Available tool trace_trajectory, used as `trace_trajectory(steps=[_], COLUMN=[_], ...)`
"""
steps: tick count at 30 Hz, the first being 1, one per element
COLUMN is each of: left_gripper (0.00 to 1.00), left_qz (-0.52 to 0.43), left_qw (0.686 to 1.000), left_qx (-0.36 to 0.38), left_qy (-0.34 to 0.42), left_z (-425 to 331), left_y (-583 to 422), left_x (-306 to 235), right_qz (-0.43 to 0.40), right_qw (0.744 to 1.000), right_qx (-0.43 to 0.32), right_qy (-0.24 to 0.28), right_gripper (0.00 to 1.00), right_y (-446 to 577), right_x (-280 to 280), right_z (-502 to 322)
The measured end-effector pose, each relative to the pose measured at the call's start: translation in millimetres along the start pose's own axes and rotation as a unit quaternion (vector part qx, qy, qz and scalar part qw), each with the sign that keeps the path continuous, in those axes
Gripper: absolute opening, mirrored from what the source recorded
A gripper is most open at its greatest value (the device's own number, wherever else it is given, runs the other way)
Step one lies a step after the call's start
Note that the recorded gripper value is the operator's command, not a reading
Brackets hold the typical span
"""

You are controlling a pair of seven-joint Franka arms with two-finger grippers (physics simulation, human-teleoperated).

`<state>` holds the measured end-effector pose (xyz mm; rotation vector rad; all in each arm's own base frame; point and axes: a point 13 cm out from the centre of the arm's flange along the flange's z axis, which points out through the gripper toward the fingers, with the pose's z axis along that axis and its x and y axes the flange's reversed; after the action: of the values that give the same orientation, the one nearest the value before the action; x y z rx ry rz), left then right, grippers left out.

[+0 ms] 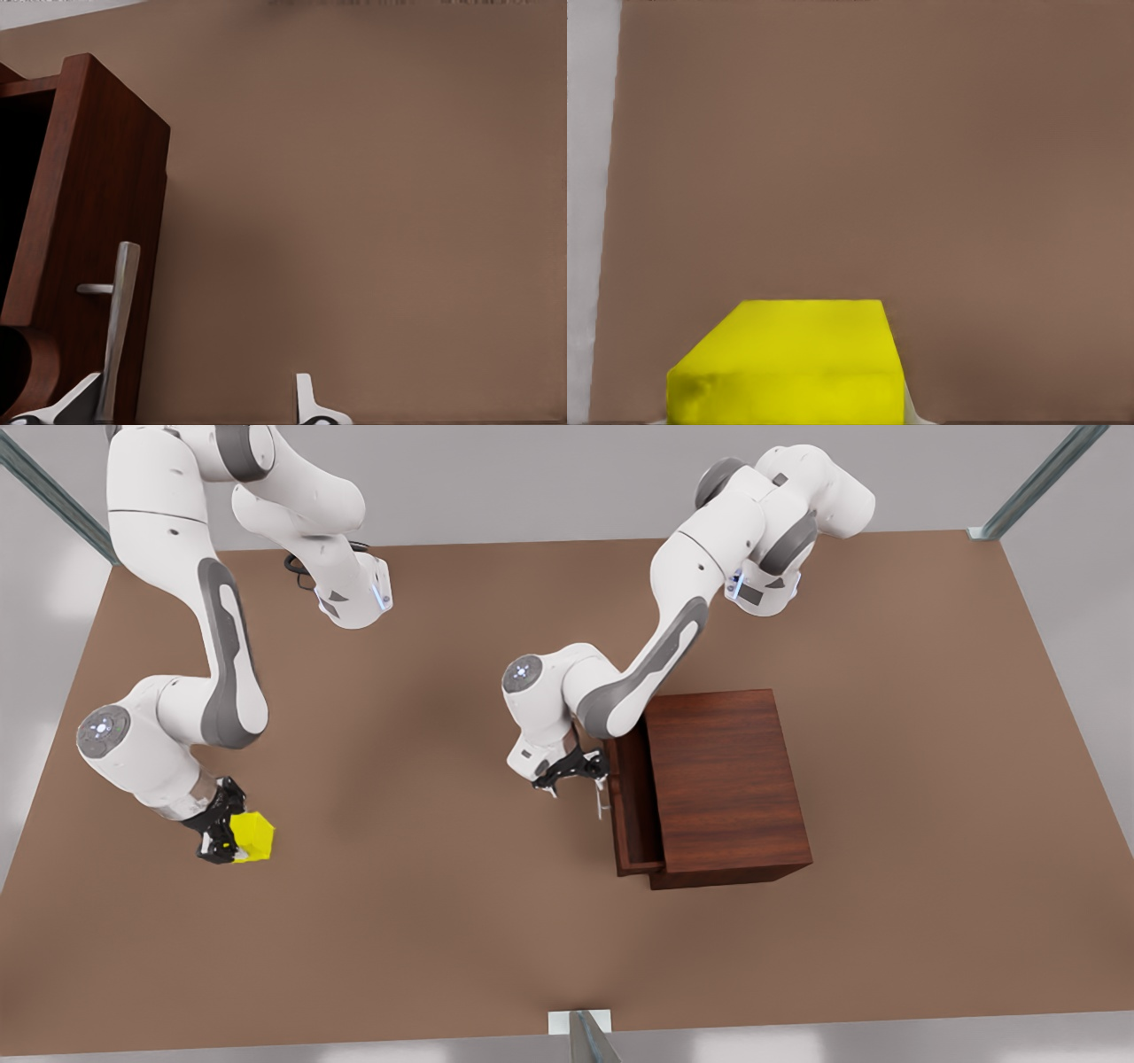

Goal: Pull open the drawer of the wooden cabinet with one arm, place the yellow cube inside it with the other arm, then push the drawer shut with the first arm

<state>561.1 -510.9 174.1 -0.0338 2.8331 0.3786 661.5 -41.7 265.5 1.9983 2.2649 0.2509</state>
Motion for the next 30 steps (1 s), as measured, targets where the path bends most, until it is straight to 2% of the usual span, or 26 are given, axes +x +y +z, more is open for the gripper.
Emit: trace_trajectory(steps=[10,22,24,27,30], left_gripper=[1.0,1.0,1.0,1.0,1.0], left_qz=[0.007,0.003,0.002,-0.011,-0.05], left_qw=[1.0,1.0,1.0,1.0,0.998], left_qx=[0.004,0.008,0.003,0.022,0.015], left_qy=[-0.007,-0.017,-0.017,-0.001,0.042], left_z=[-3.8,-20.4,-50.5,-145.2,-194.7], left_y=[-15.5,-25.1,-23.4,-2.5,82.8], left_x=[10.3,10.0,11.4,7.8,-27.3], right_qz=[-0.008,-0.007,-0.008,-0.008,-0.021], right_qw=[0.999,0.997,0.996,0.996,0.996], right_qx=[0.046,0.083,0.084,0.086,0.085], right_qy=[-0.01,-0.002,-0.002,-0.002,0.001], right_gripper=[0.61,0.6,0.6,0.6,0.61], right_y=[28.5,14.5,14.0,13.3,18.3], right_x=[-15.5,-7.4,-5.6,-4.3,16.6], right_z=[-30.8,-21.6,-21.4,-20.7,-21.8])
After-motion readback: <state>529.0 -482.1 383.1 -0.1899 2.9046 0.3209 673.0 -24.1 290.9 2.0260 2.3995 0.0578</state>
